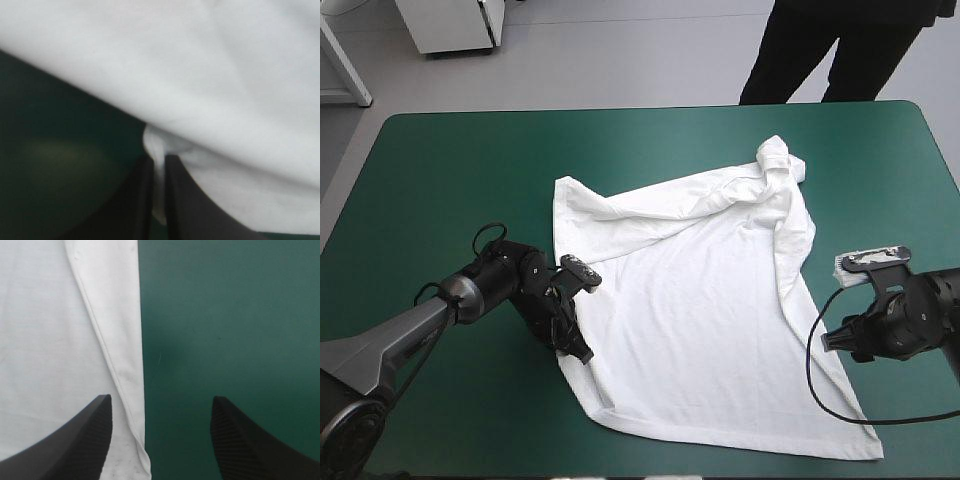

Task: Fold the cloth

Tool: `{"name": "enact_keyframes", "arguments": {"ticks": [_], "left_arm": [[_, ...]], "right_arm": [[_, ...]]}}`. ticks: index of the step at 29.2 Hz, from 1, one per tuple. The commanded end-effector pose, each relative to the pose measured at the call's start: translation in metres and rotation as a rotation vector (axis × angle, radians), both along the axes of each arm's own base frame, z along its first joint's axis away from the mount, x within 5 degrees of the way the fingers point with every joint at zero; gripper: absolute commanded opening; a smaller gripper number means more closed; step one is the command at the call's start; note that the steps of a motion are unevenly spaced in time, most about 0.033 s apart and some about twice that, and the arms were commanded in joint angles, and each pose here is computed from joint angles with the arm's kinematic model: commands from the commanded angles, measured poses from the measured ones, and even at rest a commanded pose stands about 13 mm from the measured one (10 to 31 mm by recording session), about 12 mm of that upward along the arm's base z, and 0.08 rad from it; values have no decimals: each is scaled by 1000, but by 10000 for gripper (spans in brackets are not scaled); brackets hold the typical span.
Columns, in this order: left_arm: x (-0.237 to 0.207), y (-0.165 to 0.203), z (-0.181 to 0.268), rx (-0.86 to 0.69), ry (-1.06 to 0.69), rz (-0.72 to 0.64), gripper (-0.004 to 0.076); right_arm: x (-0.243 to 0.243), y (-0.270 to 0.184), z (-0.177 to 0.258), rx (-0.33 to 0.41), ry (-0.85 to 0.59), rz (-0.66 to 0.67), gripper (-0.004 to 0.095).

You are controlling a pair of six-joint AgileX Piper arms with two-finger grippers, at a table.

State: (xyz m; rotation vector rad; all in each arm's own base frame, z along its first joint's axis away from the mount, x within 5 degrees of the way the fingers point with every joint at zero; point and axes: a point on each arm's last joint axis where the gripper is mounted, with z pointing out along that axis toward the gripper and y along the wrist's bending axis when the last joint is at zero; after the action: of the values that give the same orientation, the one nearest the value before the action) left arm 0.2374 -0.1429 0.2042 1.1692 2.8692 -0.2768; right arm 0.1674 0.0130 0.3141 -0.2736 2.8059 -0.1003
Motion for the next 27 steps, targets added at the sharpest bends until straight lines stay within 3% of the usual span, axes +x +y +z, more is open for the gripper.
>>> {"name": "enact_keyframes", "arguments": {"ticks": [1,18,27], "left_arm": [[-4,-10,-1,-72,37,32,-22],[-7,-11,0,-86,67,21,-22],[-8,-12,0,-96,72,28,-22]], "right_arm": [[-7,-2,2,-15,1,-18,540],[-60,-6,-73,-17,217,-30,540],[-63,-5,-81,-6,245,-28,540]]}}
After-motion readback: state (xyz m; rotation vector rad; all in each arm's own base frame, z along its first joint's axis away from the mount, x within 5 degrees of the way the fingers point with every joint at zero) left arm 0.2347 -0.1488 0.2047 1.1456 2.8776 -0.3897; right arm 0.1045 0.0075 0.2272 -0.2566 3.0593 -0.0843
